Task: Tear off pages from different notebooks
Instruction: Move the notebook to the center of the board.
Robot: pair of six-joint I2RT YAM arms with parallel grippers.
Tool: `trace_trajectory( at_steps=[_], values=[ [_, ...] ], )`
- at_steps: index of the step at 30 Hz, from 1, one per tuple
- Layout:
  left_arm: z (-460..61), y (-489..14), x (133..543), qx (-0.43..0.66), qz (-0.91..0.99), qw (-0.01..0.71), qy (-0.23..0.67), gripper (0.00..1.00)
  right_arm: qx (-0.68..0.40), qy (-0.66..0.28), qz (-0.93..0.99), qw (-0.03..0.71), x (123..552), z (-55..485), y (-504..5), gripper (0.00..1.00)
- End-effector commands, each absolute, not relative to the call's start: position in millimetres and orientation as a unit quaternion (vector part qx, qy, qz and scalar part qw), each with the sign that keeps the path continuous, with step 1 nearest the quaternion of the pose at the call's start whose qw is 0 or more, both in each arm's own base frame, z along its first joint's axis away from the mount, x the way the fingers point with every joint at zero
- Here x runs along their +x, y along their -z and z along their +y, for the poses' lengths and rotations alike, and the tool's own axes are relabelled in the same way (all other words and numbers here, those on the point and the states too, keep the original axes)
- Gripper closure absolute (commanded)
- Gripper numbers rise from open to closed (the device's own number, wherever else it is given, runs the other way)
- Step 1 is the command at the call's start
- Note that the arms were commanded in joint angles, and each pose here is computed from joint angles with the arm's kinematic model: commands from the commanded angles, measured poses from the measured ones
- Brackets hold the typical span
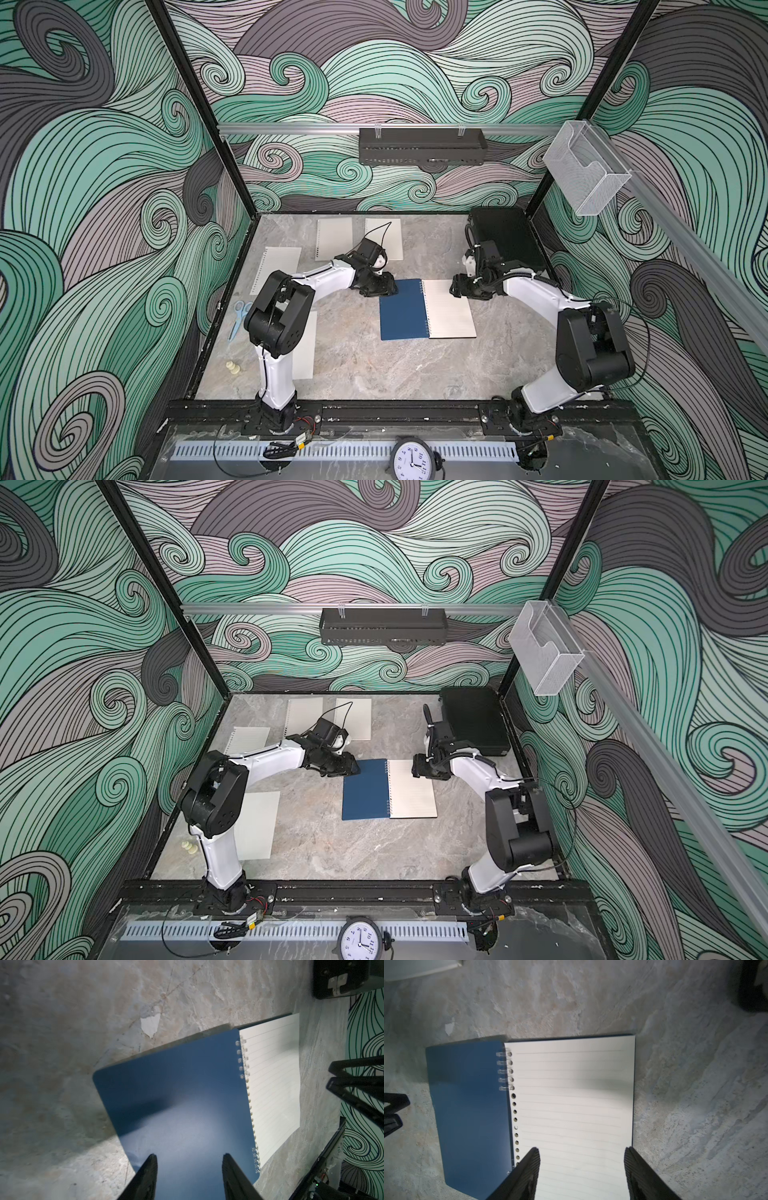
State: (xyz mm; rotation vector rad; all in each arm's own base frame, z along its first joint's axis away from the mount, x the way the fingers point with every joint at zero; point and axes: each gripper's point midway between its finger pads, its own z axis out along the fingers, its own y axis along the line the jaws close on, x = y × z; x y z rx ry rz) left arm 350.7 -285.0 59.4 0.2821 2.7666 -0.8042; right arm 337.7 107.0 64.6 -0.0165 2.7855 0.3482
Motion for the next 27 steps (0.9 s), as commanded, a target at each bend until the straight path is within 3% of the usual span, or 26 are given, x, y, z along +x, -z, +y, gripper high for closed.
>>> trace_trajectory(
  at_steps=[1, 27],
  values=[
    [-302, -61, 350, 0.105, 0.945, 0.113, 0.288, 0.49, 0.011, -0.121, 0.978, 0.170, 334, 105, -62, 0.36],
    [-353, -36, 325, 0.148, 0.942, 0.064, 0.296, 0.52, 0.019, -0.088, 0.988, 0.122, 322, 95, -22, 0.45]
  ],
)
